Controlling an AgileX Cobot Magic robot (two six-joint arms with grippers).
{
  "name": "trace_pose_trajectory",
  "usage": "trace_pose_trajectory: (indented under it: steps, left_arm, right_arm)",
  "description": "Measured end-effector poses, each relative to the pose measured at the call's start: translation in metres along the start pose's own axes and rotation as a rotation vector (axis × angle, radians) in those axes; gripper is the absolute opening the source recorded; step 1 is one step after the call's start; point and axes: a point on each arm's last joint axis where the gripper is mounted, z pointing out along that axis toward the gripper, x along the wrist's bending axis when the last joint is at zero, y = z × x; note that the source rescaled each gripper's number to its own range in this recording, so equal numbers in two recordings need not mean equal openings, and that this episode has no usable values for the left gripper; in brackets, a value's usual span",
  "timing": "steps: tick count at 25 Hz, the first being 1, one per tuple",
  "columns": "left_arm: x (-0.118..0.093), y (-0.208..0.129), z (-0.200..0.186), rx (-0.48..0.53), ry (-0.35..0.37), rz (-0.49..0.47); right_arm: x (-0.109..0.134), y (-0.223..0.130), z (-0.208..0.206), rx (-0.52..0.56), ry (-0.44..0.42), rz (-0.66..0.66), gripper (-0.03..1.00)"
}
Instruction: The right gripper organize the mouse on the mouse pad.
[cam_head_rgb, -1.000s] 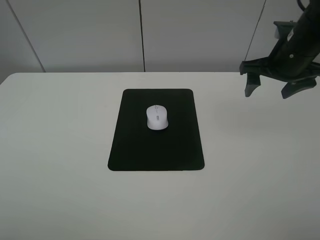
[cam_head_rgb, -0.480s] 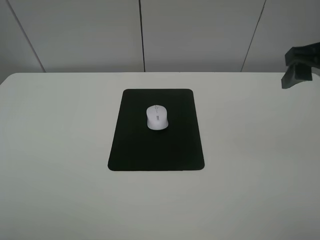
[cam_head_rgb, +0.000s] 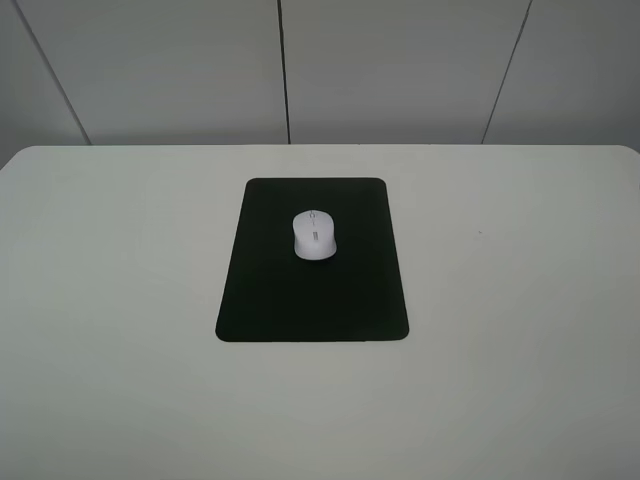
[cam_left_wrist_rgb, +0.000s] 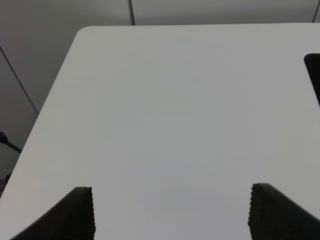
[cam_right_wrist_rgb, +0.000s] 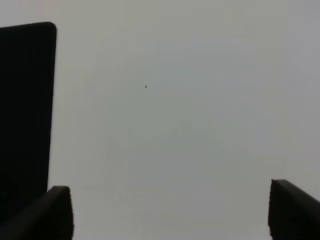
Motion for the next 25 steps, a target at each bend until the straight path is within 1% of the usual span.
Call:
trace_pose_trajectory:
  steps: [6,14,19,25]
  left_arm:
    - [0.000,0.000,0.000,0.000,0.000,0.000]
    - [0.000,0.000,0.000,0.000,0.000,0.000]
    - [0.000,0.000,0.000,0.000,0.000,0.000]
    - [0.000,0.000,0.000,0.000,0.000,0.000]
  right_arm:
    - [-0.009,-0.028,-0.027,-0.115,0.025,0.018,0.76]
    - [-0.021,-0.062,-0.052,-0.233,0.044,0.029,0.76]
    - [-0.025,-0.074,-0.062,-0.277,0.044,0.029,0.76]
    - [-0.025,-0.074,-0.062,-0.279,0.046,0.028,0.76]
